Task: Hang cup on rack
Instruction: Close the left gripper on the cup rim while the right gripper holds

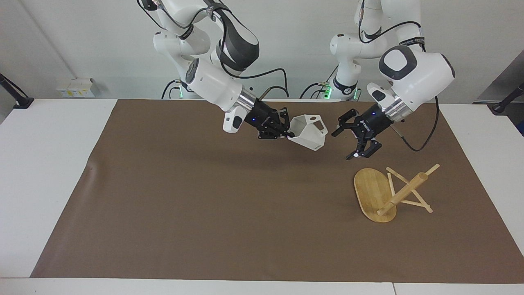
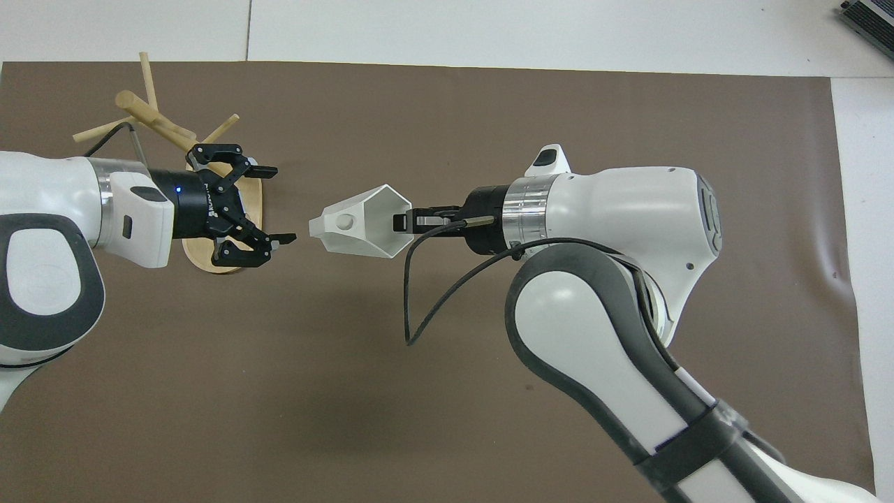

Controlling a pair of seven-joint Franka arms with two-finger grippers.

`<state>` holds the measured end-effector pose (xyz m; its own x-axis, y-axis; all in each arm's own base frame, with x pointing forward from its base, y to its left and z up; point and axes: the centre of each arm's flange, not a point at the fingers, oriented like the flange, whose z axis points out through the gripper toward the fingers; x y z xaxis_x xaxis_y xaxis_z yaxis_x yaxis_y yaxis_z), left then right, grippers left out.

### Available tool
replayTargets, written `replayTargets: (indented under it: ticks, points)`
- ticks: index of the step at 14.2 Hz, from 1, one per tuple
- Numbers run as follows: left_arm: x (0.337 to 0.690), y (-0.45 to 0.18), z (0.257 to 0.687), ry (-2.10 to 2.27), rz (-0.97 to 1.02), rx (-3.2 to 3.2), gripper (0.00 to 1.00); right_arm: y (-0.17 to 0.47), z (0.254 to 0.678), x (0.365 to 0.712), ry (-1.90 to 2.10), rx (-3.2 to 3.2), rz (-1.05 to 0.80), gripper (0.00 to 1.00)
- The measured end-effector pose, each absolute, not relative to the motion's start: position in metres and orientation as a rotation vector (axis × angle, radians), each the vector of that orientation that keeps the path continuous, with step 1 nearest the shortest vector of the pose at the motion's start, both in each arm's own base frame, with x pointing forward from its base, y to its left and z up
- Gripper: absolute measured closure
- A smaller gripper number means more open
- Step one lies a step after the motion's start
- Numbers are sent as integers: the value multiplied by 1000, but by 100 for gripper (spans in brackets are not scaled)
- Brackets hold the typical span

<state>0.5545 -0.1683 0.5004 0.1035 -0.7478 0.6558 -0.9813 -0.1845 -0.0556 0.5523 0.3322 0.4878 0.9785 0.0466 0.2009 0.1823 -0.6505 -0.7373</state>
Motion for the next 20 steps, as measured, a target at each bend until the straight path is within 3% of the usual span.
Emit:
replayTargets:
  ticks: [20]
  points:
    - [540,-156,479,-1726,724,1908,0,335,485,551,-160,-2275,-197,96]
